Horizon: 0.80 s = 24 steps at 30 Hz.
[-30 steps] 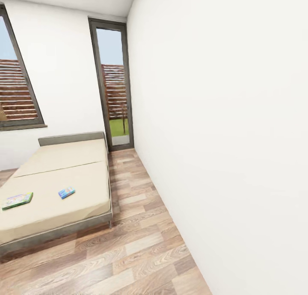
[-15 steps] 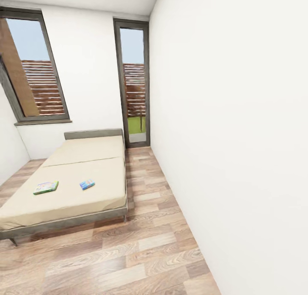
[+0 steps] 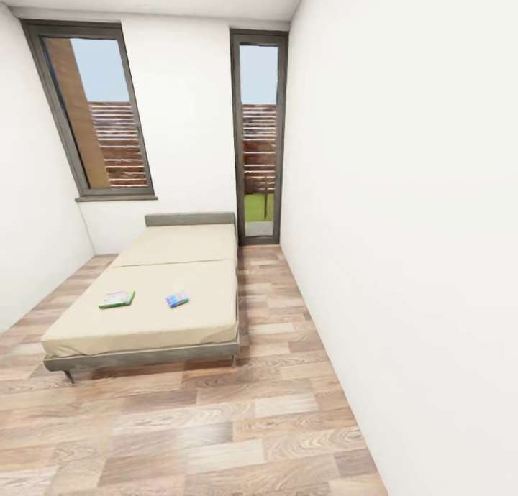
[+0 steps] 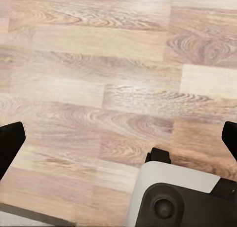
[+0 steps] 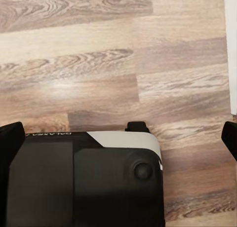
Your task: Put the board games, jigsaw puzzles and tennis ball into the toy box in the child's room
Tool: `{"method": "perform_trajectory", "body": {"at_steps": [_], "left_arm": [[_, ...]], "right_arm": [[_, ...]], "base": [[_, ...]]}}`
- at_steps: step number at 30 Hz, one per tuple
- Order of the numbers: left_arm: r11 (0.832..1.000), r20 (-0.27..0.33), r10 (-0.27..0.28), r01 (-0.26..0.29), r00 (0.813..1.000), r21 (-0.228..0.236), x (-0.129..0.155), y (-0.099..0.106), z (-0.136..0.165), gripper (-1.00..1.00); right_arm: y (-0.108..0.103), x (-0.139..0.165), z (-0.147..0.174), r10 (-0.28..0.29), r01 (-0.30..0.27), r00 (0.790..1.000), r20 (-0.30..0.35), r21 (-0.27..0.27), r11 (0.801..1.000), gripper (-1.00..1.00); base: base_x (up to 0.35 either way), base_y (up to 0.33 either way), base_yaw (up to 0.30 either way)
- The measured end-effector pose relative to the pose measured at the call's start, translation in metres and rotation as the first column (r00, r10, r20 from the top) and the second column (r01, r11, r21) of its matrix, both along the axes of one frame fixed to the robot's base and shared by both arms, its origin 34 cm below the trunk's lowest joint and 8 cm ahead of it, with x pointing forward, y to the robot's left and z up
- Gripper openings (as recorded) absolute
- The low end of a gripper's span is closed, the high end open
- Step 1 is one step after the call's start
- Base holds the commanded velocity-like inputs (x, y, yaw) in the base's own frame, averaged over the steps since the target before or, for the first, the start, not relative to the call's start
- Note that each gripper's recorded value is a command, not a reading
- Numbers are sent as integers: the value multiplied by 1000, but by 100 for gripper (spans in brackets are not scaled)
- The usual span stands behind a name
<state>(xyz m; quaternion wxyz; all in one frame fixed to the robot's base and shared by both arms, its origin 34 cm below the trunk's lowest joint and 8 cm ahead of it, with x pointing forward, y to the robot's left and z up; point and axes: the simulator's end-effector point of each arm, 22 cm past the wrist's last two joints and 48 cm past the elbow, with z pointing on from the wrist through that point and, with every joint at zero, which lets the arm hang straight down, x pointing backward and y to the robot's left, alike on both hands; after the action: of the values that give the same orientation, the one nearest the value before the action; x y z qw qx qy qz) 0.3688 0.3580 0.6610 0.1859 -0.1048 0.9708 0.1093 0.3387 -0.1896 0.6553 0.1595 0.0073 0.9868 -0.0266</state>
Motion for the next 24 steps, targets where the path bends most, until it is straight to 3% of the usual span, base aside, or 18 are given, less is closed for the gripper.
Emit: {"method": "perform_trajectory", "body": {"at_steps": [24], "left_arm": [[1000, -16, 0, 0, 1000, 0, -6, -1, -4, 100]], "right_arm": [[5, -6, -3, 2, -2, 1000, -16, 6, 1000, 100]], "base": [[0, 0, 280]]}}
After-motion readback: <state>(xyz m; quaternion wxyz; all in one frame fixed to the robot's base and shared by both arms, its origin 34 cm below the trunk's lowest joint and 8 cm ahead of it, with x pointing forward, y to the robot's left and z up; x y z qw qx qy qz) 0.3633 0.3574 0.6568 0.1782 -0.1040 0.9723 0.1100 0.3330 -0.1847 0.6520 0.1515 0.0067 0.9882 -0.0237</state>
